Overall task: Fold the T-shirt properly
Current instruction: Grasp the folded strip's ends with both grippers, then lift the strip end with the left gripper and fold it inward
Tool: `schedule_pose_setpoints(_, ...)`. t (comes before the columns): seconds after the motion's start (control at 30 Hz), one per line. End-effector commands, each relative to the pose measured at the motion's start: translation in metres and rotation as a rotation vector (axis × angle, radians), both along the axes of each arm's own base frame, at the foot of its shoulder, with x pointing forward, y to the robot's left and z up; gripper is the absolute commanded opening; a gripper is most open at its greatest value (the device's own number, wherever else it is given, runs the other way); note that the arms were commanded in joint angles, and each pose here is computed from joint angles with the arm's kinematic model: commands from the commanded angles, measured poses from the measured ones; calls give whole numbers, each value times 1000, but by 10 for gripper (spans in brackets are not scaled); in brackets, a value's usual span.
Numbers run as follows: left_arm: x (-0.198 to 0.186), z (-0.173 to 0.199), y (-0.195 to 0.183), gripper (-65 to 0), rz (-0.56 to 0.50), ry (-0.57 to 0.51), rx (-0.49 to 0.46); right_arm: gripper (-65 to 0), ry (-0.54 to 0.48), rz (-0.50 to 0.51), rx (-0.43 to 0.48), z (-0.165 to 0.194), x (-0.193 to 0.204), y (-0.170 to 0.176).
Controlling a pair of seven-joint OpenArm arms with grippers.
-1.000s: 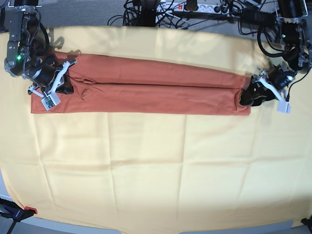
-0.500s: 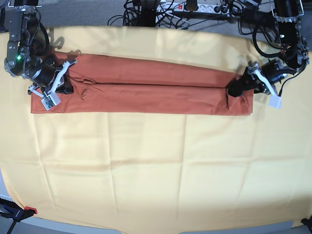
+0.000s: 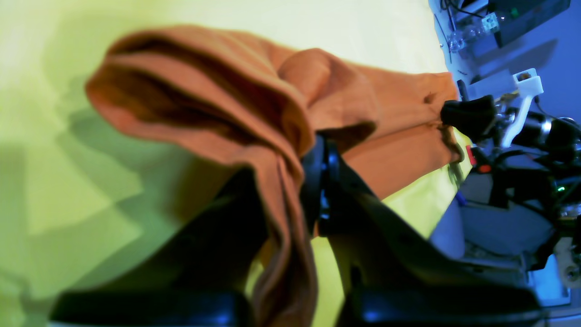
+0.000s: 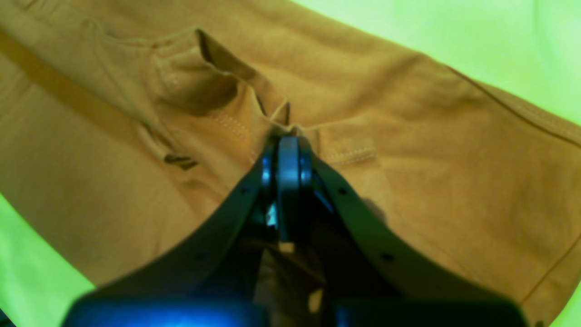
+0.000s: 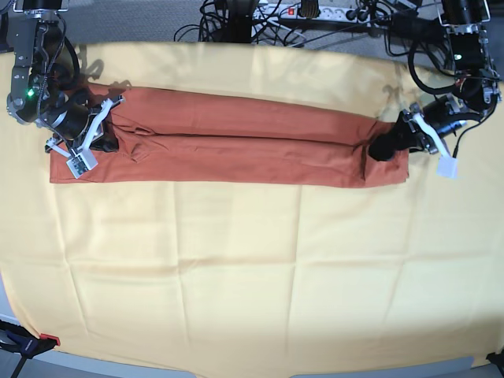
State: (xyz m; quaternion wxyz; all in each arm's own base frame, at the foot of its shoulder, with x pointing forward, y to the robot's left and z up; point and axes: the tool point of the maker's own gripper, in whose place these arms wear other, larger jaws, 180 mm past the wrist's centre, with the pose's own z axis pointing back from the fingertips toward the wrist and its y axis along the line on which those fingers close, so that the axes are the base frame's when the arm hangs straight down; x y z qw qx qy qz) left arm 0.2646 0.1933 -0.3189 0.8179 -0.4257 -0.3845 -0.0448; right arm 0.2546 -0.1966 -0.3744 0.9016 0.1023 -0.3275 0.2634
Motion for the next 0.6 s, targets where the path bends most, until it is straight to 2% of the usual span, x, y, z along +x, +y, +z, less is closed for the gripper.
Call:
schedule_pose_setpoints(0.0,6,20,1,-650,-13,-62,-2,-650,-17,4,-14,6,4,-5)
schedule_pose_setpoints(0.33,4,48,-22,-650,-97,-163,-11,-650,-16,3,-14,6,4,-5)
schedule_pose_setpoints(0.57,-3,37,-65,-650,-151,-138,-113,-650,-17,-1,-13,6,5,-5)
